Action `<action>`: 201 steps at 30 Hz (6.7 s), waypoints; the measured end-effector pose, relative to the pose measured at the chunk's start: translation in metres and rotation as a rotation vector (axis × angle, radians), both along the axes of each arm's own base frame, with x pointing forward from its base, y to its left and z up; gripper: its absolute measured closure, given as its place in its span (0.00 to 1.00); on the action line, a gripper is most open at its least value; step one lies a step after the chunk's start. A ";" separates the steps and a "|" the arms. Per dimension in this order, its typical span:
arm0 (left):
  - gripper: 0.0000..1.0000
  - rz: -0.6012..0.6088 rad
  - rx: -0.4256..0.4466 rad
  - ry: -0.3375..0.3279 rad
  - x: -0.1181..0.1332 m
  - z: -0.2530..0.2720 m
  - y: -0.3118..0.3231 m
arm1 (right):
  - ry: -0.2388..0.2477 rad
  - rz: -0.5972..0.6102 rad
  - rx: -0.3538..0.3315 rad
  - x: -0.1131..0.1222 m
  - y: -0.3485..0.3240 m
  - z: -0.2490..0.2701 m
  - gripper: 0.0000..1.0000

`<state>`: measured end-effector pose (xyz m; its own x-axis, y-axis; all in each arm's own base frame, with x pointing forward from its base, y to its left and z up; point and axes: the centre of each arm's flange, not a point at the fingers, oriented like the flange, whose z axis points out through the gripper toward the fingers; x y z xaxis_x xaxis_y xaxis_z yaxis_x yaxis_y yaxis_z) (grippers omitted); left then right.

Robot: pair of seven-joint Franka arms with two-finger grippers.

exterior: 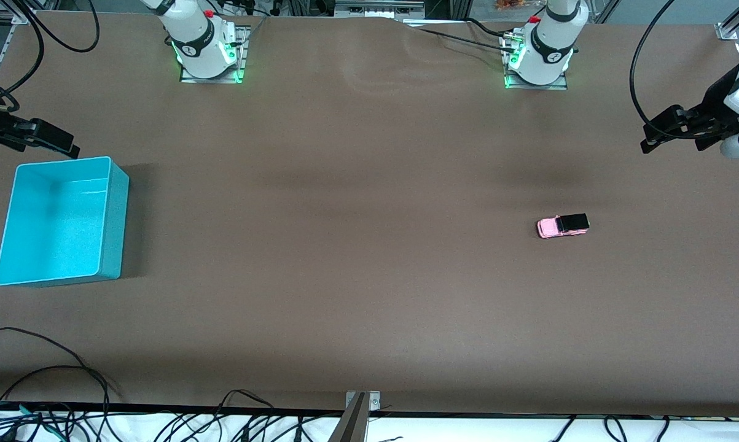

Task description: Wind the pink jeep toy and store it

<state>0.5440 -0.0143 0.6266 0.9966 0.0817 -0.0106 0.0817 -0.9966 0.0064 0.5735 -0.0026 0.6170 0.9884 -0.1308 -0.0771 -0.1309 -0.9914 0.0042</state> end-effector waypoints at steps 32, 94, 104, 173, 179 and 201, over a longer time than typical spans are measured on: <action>0.00 0.001 0.000 0.001 0.000 0.000 0.000 | -0.002 0.010 0.001 0.000 0.000 0.001 0.00; 0.00 0.004 0.000 0.001 0.000 0.000 0.002 | 0.000 0.052 0.003 0.000 -0.002 0.001 0.00; 0.00 0.018 0.000 0.002 0.000 -0.001 0.010 | 0.000 0.053 0.003 0.000 -0.002 0.001 0.00; 0.00 0.051 -0.010 0.105 0.025 -0.310 0.026 | -0.023 0.084 0.004 -0.007 -0.003 0.022 0.00; 0.00 0.050 -0.013 0.143 0.023 -0.347 0.026 | -0.023 0.085 0.004 -0.007 -0.003 0.022 0.00; 0.00 -0.638 -0.090 0.179 0.015 -0.380 0.028 | -0.022 0.086 0.005 -0.006 -0.002 0.021 0.00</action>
<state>0.5589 0.0138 0.2462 0.8317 -0.5319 -0.1591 -0.5158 -0.8463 0.1331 0.5673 -0.0047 0.6382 0.9975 -0.0449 -0.0554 -0.0451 -0.9990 -0.0024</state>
